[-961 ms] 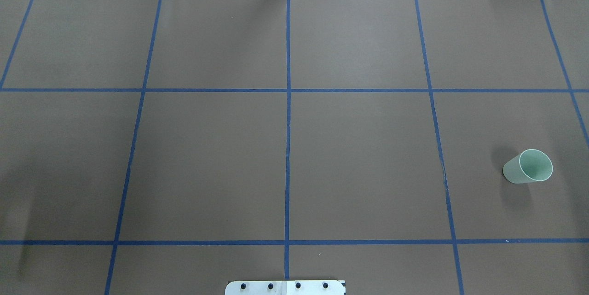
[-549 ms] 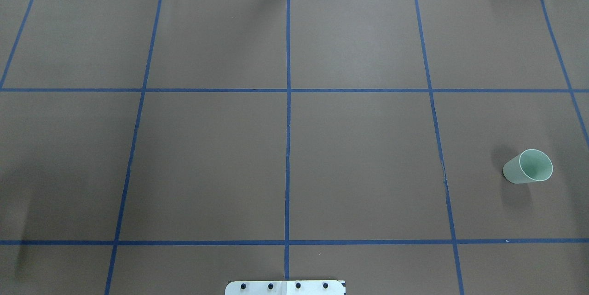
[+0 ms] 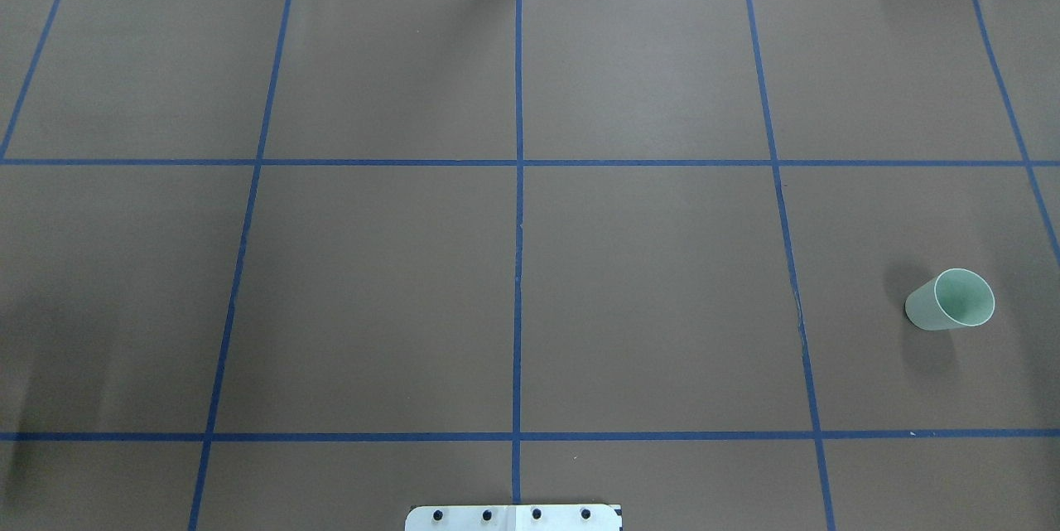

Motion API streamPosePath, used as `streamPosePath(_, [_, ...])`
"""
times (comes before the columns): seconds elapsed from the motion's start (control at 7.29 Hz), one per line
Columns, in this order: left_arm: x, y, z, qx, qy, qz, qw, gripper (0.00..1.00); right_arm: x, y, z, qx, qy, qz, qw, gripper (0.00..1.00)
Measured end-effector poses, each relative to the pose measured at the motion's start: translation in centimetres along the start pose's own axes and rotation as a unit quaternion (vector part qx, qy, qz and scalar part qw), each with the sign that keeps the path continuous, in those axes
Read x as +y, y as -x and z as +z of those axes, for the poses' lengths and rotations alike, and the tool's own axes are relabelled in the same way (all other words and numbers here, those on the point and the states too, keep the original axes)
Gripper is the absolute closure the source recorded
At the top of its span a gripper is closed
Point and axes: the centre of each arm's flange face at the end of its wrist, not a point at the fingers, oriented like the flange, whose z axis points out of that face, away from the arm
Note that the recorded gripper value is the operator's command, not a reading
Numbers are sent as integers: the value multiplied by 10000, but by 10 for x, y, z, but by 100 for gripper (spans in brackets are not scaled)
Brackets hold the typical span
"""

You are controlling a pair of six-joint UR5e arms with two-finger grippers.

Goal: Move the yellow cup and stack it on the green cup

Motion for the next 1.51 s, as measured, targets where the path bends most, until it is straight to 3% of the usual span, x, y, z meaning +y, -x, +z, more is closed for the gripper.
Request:
streamPosePath(0.55, [5, 4, 5, -356, 201, 4, 9992, 0, -3, 2, -2, 7, -27, -35, 10000, 0])
streamPosePath(1.51, [12, -1, 38, -938, 285, -94, 9951, 0, -6, 4, -6, 15, -61, -71, 10000, 0])
